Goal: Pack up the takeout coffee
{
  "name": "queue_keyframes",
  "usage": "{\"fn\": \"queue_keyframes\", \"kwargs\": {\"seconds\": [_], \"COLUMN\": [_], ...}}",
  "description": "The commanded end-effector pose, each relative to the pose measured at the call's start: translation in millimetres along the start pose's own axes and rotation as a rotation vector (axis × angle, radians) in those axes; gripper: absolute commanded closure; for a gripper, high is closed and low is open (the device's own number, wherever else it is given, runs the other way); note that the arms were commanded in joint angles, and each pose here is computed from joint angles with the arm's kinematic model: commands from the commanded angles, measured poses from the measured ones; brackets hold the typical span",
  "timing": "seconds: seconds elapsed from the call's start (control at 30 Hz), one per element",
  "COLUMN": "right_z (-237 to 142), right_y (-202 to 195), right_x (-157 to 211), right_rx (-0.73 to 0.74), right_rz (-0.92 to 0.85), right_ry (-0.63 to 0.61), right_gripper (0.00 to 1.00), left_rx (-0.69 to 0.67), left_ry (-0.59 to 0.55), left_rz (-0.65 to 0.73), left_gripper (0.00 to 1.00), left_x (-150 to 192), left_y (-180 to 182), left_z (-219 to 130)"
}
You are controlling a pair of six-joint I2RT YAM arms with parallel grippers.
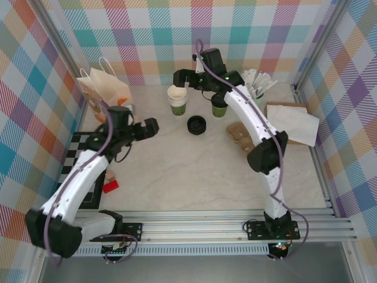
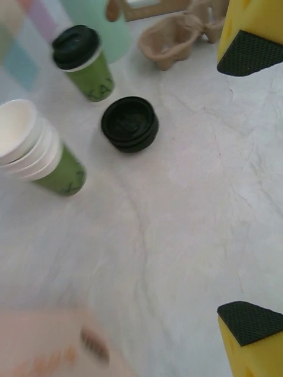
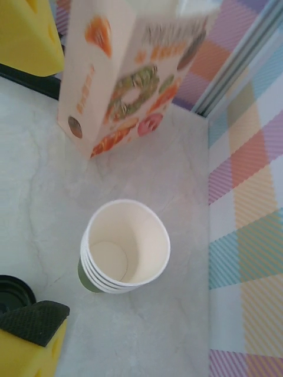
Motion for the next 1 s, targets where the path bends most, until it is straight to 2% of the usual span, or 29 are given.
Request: {"fn": "queue_keyframes", "kwargs": {"seconds": [0.0,0.13,0.3,0.43,0.57,0.77,0.87,0.9,0.97], "right_z": [-33,-50,-68,-92,-115,-134,-138,-139,-145], "right_y": [14,-8,-40,-66,-92,-124,-144,-152,-173], "right_x": [-4,11,32,42,52,74,82,85,89], "right_rx": [-0.040,0.021,0.124,0.176,0.249,0.328,0.327,0.328,0.384], "right_rz": [-0.079,-0.102,-0.084,-0.048,-0.056,-0.055,-0.020,-0.001,0.051], "right_ry": [-0.064,-0.115,-0.112,-0.124,-0.135,-0.122,-0.095,-0.079,-0.051], "right_gripper": [0.00,0.00,0.00,0.00,0.00,0.00,0.00,0.00,0.00], "left_rx": [-0.287,-0.358,-0.423,-0.440,-0.399,-0.438,-0.422,-0.421,-0.424], "left_ry": [0.092,0.006,-0.050,-0.024,-0.043,-0.019,0.020,0.036,0.057], "left_rz": [-0.077,-0.156,-0.293,-0.394,-0.417,-0.473,-0.473,-0.470,-0.460], "left_gripper": [0.00,0.00,0.00,0.00,0.00,0.03,0.13,0.19,0.39], "left_x": [5,-46,-89,-106,-123,-120,-115,-113,-109], "left_y": [54,72,106,131,144,166,168,169,170], "left_z": [-52,-73,-42,-8,17,39,52,56,60]}}
Point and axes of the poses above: each hand's point on the last joint's axis, 136 mm out from that joint toward the fingers, its own z axis out along the fingers, its own y axis along the line the jaws close on, x = y × z, the point moved 3 cm from there along -z, back along the fingers, and after that the axes turned 13 degrees about z, right-handed, at the moved point
